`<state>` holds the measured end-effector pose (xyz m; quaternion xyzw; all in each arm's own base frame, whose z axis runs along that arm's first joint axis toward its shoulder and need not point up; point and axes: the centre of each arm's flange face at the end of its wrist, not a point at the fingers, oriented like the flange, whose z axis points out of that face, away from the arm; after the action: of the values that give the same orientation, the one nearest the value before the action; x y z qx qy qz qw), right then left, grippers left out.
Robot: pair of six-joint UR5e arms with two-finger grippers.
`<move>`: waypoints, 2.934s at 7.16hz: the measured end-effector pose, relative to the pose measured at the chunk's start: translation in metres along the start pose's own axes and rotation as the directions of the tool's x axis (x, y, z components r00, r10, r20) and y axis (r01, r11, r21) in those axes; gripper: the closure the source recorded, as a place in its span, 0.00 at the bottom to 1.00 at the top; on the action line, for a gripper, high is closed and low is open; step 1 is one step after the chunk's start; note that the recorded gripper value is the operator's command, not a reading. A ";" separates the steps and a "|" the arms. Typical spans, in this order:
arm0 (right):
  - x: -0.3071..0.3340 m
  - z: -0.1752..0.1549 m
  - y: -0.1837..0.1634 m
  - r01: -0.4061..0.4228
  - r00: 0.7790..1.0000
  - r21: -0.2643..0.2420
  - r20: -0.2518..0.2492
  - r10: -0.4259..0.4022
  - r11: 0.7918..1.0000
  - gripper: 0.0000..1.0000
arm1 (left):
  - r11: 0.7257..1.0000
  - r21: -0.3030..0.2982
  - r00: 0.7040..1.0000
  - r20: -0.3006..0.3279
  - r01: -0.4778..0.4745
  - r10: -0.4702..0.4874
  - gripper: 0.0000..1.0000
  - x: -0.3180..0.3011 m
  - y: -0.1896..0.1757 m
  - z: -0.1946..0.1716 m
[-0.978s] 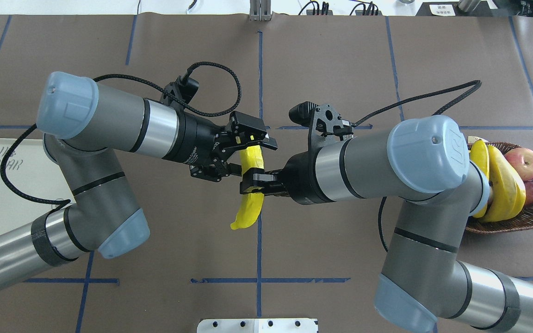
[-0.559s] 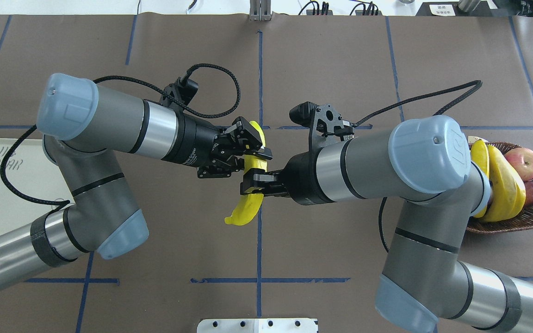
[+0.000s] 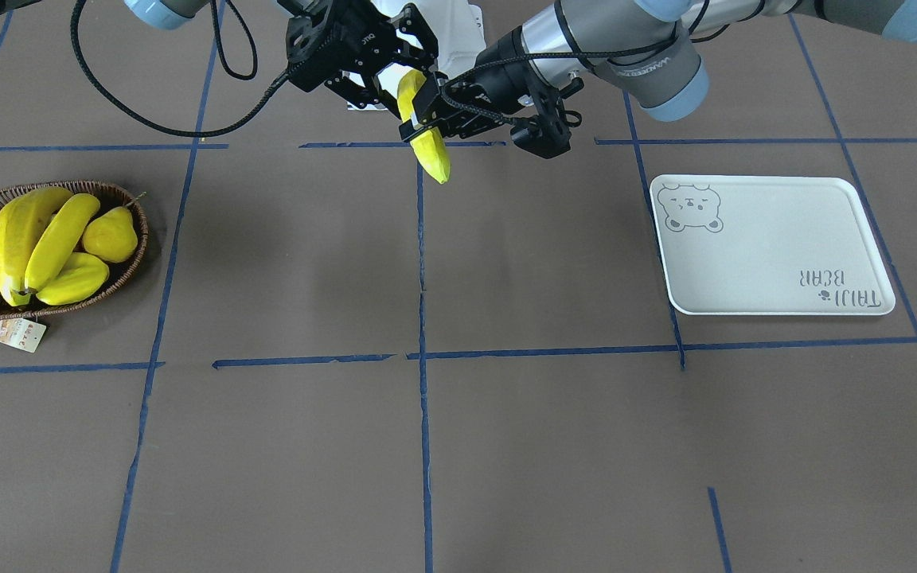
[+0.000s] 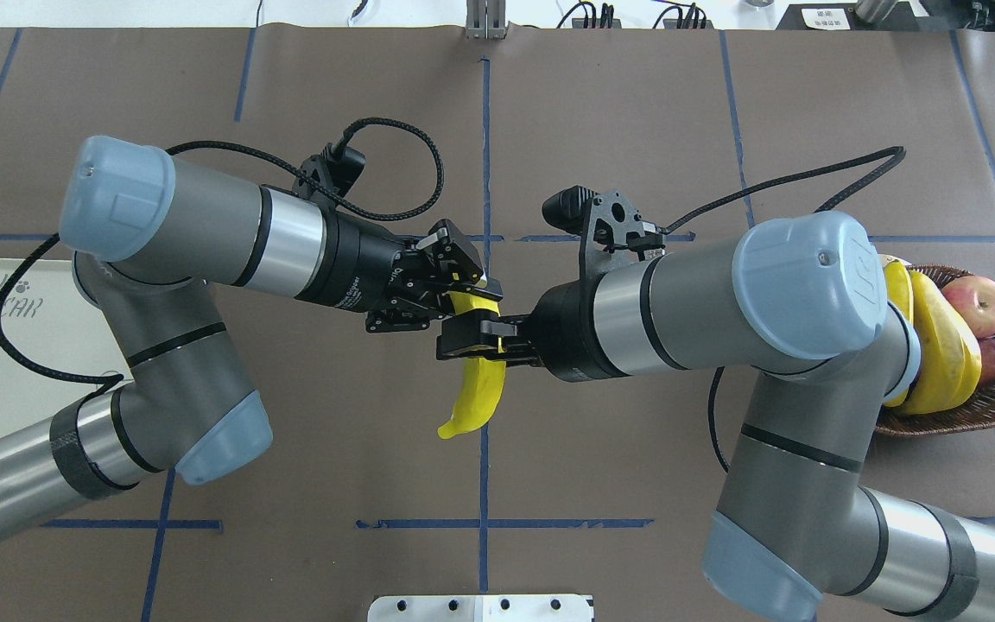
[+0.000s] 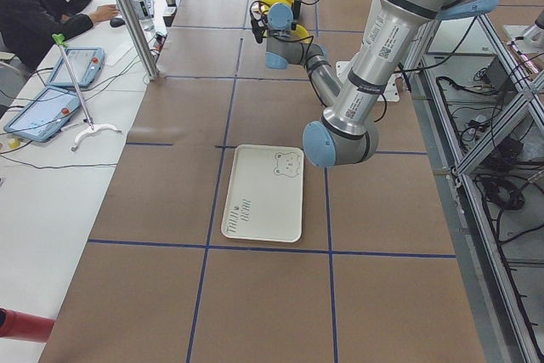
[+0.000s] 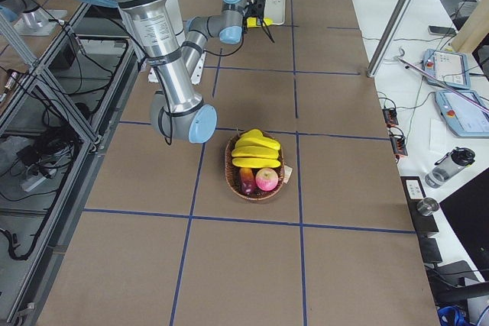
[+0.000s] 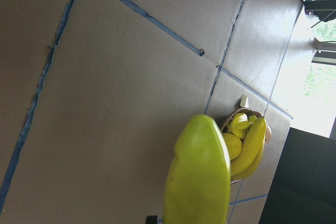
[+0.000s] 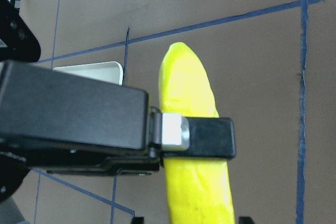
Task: Transfer all bananas from basket to plate
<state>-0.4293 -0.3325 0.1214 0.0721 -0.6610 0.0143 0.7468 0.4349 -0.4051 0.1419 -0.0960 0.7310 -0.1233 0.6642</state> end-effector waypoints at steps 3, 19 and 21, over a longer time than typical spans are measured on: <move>0.007 -0.015 0.001 0.001 1.000 0.003 0.001 -0.001 1.000 0.00 | 0.996 0.075 0.994 0.098 0.042 -0.049 1.00 -0.017 -0.043 -0.011; 0.092 -0.079 -0.055 -0.079 0.980 0.164 -0.170 0.107 0.983 0.00 | 0.959 0.239 0.654 0.752 -0.152 -0.084 0.00 -0.428 -0.220 -0.309; 0.106 -0.090 -0.064 -0.090 0.974 0.177 -0.190 0.124 0.980 0.00 | 0.959 0.218 0.667 0.744 -0.182 -0.042 0.00 -0.416 -0.219 -0.304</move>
<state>-0.3199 -0.3925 0.2106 0.0969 -0.5818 0.1172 0.7990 0.1684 -0.4708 0.6297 -0.0167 0.3767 -0.1474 0.9144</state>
